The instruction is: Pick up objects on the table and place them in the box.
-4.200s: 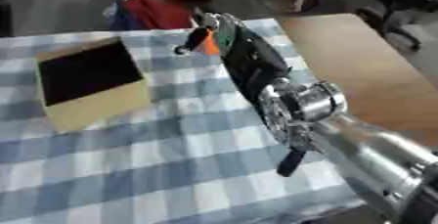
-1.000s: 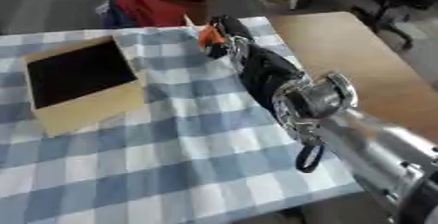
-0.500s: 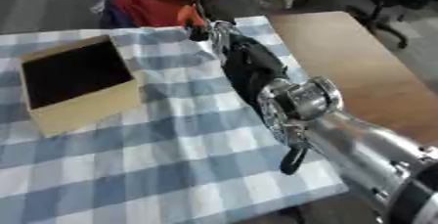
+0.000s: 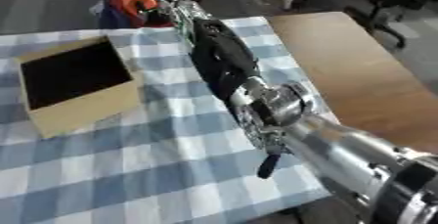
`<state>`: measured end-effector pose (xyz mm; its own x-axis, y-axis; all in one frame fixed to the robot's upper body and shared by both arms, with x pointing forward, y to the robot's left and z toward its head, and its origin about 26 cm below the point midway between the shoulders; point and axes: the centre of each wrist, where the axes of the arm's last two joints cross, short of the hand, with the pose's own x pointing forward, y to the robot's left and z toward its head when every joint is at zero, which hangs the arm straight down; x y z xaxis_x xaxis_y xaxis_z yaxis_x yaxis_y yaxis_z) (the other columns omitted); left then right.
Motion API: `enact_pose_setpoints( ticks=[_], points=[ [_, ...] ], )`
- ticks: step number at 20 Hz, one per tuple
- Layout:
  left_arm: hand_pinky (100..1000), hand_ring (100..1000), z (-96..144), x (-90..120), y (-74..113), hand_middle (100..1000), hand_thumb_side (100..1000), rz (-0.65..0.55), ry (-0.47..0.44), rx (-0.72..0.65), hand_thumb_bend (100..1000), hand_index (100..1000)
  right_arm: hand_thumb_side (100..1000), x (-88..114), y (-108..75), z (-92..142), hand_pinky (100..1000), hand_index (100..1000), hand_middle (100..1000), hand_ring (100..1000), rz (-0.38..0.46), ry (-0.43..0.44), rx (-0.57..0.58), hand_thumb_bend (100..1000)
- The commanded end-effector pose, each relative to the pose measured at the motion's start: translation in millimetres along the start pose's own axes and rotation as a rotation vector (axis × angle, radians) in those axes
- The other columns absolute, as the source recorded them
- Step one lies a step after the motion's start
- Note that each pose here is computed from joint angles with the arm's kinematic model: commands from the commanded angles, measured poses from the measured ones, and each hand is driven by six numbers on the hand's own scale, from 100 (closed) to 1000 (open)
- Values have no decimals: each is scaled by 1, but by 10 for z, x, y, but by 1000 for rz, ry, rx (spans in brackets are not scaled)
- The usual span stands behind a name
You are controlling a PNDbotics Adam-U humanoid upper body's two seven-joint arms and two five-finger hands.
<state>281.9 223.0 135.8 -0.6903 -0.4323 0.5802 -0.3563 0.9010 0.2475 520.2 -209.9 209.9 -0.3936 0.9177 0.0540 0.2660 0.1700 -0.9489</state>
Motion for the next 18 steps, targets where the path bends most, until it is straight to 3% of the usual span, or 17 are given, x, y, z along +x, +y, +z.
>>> enact_pose_setpoints(
  ticks=[1,5,7,9,10,13,14,18],
  points=[
    [644,681,-52,57,11,609,531,8,-28,10,100,763,123,303,-135,-126,714,480,352,654,42,-137,1,100],
    [644,681,-58,59,11,601,531,8,-30,12,100,762,127,656,61,-148,718,462,360,663,49,-284,96,100],
    [645,681,-61,57,15,598,530,6,-31,15,100,763,139,572,162,-93,735,515,422,700,47,-381,197,100],
    [645,681,-64,56,19,597,530,1,-33,18,100,763,192,429,204,-42,760,701,572,763,58,-431,294,100],
    [645,681,-65,56,20,596,531,0,-33,20,100,763,217,390,218,-26,768,765,621,782,75,-438,335,166],
    [645,681,-65,55,21,596,531,-3,-33,23,100,762,228,350,222,-11,771,789,649,789,103,-440,389,194],
    [644,681,-65,54,22,596,532,-4,-32,24,100,762,356,322,200,-8,825,1000,937,888,114,-429,393,673],
    [644,682,-66,53,25,596,533,-6,-32,26,100,762,447,273,48,-28,834,1000,984,901,138,-381,324,808]
  ],
)
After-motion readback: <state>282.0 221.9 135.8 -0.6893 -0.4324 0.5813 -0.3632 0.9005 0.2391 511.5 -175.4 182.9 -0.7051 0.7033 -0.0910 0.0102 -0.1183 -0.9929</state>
